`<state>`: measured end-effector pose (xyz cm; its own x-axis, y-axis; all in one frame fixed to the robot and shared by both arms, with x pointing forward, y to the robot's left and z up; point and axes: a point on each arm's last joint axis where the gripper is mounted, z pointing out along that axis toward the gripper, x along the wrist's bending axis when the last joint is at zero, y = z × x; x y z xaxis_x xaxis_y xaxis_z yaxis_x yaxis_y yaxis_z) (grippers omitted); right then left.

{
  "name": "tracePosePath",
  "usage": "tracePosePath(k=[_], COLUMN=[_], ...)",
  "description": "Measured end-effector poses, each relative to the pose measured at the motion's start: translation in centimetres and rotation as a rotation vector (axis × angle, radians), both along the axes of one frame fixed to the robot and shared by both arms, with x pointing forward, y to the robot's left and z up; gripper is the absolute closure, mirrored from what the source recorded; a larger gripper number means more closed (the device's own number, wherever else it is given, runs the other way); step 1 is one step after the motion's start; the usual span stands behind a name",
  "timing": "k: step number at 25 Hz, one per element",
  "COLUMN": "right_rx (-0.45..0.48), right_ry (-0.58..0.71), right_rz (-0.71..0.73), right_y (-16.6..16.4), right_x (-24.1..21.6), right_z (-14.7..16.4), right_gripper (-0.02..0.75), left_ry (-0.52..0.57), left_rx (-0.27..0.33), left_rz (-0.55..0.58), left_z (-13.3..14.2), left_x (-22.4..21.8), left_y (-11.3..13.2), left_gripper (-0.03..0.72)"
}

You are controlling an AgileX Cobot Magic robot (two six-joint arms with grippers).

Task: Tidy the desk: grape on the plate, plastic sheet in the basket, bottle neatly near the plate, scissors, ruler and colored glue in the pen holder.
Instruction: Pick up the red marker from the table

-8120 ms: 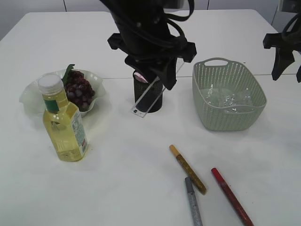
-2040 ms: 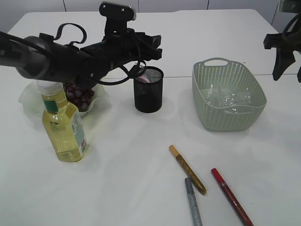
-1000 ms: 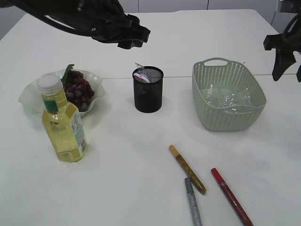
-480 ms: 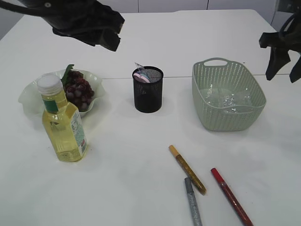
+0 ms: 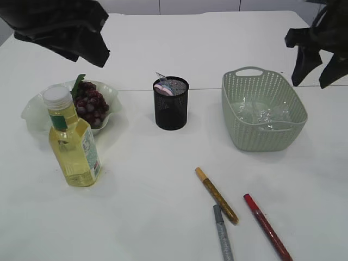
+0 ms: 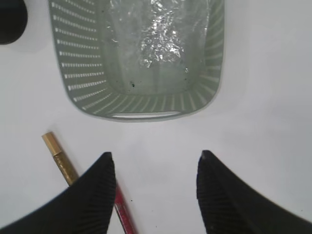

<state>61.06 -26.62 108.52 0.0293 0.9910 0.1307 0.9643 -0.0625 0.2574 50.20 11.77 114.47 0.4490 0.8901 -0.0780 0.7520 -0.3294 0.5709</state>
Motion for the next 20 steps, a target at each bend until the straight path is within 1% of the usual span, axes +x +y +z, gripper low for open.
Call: tracePosePath(k=[5,9,12,17,20], right_rx=[-0.007,-0.004,-0.001,-0.003,-0.004], right_ry=[-0.023,-0.033,-0.032,-0.032,-0.032], right_rz=[0.077,0.133,0.153,0.178,0.193], right_y=[2.7,4.8,5.8,6.8,7.5], right_x=[-0.8,-1.4,-1.6,-1.9,-2.1], right_z=[0.8,1.2,1.2,1.2,1.2], right_gripper=[0.340,0.340,0.340,0.340,0.340], left_ry=[0.014,-0.020,-0.033,-0.034,0.000], left_rx=[-0.021,-0.045,-0.055,-0.055,-0.038], left_rz=[-0.002,-0.002,-0.002,-0.002,-0.003], left_z=[1.4,2.9,3.4,3.6,3.6], left_x=[-1.6,-2.8,-3.1,-3.4,-4.0], left_y=[0.9,1.7,2.0,2.2,2.5], left_gripper=[0.344,0.345,0.347,0.348,0.348])
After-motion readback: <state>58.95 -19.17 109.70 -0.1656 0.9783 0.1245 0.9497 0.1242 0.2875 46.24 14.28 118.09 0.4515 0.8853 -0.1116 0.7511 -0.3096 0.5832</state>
